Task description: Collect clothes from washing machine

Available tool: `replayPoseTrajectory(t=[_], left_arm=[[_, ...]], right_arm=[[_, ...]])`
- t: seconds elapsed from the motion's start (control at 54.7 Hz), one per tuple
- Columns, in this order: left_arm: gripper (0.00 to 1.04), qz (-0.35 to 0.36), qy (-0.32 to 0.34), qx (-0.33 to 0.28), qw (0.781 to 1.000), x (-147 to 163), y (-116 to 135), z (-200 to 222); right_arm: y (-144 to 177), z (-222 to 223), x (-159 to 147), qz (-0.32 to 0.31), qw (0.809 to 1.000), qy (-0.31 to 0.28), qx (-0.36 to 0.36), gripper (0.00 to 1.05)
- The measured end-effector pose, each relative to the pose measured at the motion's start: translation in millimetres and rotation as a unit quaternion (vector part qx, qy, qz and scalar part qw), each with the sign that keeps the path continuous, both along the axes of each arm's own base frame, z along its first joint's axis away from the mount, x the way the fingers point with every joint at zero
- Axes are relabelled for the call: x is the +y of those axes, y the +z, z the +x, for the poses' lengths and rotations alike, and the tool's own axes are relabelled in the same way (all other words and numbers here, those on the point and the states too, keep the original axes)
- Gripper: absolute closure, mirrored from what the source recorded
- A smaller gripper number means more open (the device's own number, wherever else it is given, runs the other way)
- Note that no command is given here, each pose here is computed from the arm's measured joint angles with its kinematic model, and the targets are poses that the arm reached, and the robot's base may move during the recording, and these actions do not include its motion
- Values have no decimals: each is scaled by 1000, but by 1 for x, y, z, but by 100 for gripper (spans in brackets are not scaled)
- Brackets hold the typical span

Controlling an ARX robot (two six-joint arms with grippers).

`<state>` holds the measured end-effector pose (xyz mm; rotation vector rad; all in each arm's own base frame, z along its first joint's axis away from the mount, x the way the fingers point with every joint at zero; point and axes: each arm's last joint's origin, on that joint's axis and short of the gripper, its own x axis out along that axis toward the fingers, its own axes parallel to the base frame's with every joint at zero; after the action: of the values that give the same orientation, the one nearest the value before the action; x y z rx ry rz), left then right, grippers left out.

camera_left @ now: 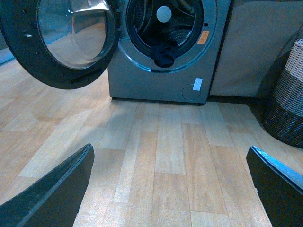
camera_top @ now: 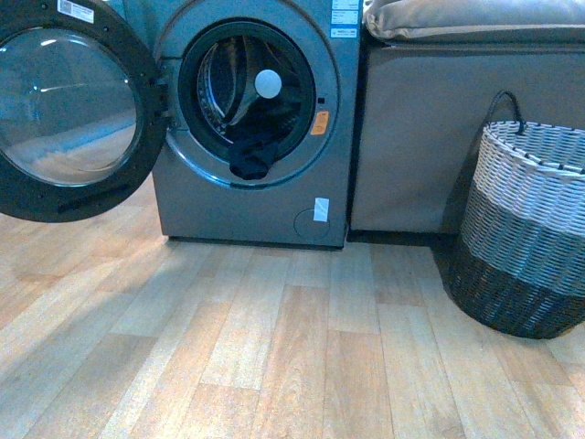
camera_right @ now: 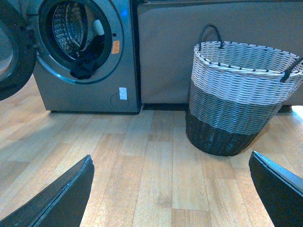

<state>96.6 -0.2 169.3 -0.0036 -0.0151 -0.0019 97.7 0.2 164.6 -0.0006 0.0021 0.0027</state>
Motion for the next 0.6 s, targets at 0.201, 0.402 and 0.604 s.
replayPoseTrajectory(t=[0.201, 0.402, 0.604], left_arm=[[7, 0, 0, 0, 1000, 0, 0, 0], [7, 0, 0, 0, 1000, 0, 0, 0], [7, 0, 0, 0, 1000, 0, 0, 0]], right_arm=[[0, 0, 0, 0, 1000, 0, 0, 7], [0, 0, 0, 0, 1000, 0, 0, 7], [0, 0, 0, 0, 1000, 0, 0, 7]])
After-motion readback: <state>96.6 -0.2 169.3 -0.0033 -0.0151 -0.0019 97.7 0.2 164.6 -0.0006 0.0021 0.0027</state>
